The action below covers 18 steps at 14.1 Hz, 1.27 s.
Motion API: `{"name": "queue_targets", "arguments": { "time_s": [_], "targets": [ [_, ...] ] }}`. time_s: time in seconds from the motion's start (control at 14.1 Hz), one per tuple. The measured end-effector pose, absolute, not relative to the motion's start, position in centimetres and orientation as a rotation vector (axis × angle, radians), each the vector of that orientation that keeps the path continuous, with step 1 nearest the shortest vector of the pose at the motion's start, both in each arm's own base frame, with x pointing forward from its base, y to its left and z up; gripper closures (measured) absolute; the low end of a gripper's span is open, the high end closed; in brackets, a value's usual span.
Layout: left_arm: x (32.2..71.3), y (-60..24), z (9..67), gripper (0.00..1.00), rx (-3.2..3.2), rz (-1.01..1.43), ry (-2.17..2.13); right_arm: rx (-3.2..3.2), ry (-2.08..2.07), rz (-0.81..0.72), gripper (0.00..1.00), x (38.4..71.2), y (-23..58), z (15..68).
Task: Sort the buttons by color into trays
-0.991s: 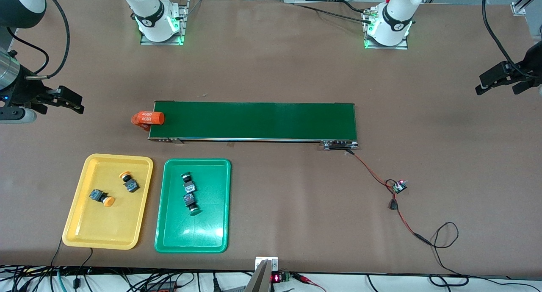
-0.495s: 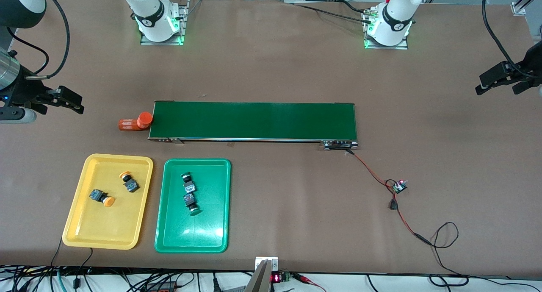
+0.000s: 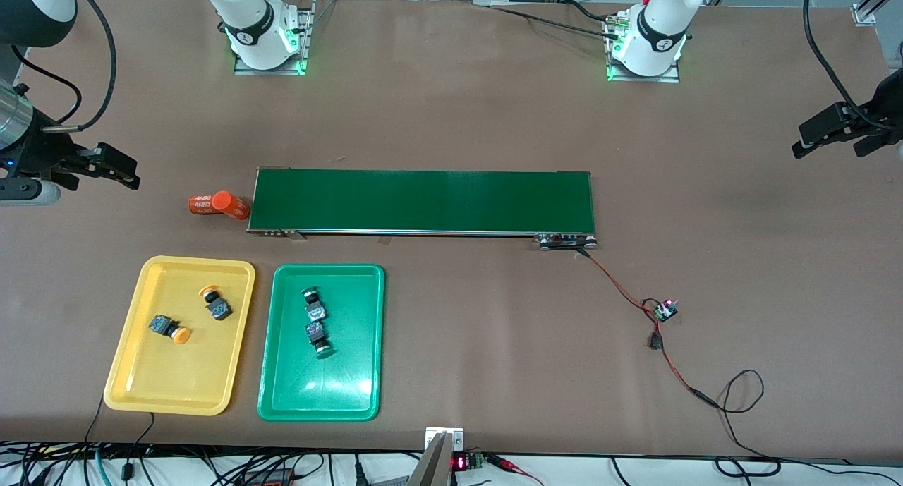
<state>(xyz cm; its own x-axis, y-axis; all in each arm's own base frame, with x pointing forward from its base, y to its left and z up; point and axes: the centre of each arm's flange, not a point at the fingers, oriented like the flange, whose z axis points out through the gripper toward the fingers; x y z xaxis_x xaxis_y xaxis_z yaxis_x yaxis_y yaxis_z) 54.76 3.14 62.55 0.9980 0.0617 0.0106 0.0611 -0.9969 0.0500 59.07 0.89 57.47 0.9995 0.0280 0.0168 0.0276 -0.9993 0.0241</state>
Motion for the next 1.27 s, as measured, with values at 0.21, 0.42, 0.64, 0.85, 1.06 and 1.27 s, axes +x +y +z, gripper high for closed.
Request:
{"name": "queue_targets", "arguments": {
  "time_s": [0.21, 0.42, 0.64, 0.85, 1.06, 1.27],
  "targets": [
    [54.8, 3.1, 62.5, 0.0, 3.09, 0.019, 0.095, 3.117, 0.043, 0.027, 0.0, 59.1, 0.9, 57.5],
    [54.8, 3.1, 62.5, 0.0, 3.09, 0.019, 0.095, 3.117, 0.043, 0.033, 0.0, 59.1, 0.9, 57.5],
    [54.8, 3.2, 62.5, 0.0, 3.09, 0.019, 0.096, 3.117, 0.043, 0.034, 0.0, 59.1, 0.9, 57.5],
    [54.8, 3.2, 62.5, 0.0, 3.09, 0.019, 0.095, 3.117, 0.043, 0.035, 0.0, 59.1, 0.9, 57.5],
    [54.8, 2.7, 62.6, 0.0, 3.091, 0.019, 0.082, 3.117, 0.043, 0.035, 0.0, 59.1, 0.9, 57.5],
    [54.7, 2.2, 62.6, 0.0, 3.091, 0.017, 0.068, 3.117, 0.043, 0.035, 0.0, 59.1, 0.9, 57.5]
  ]
}}
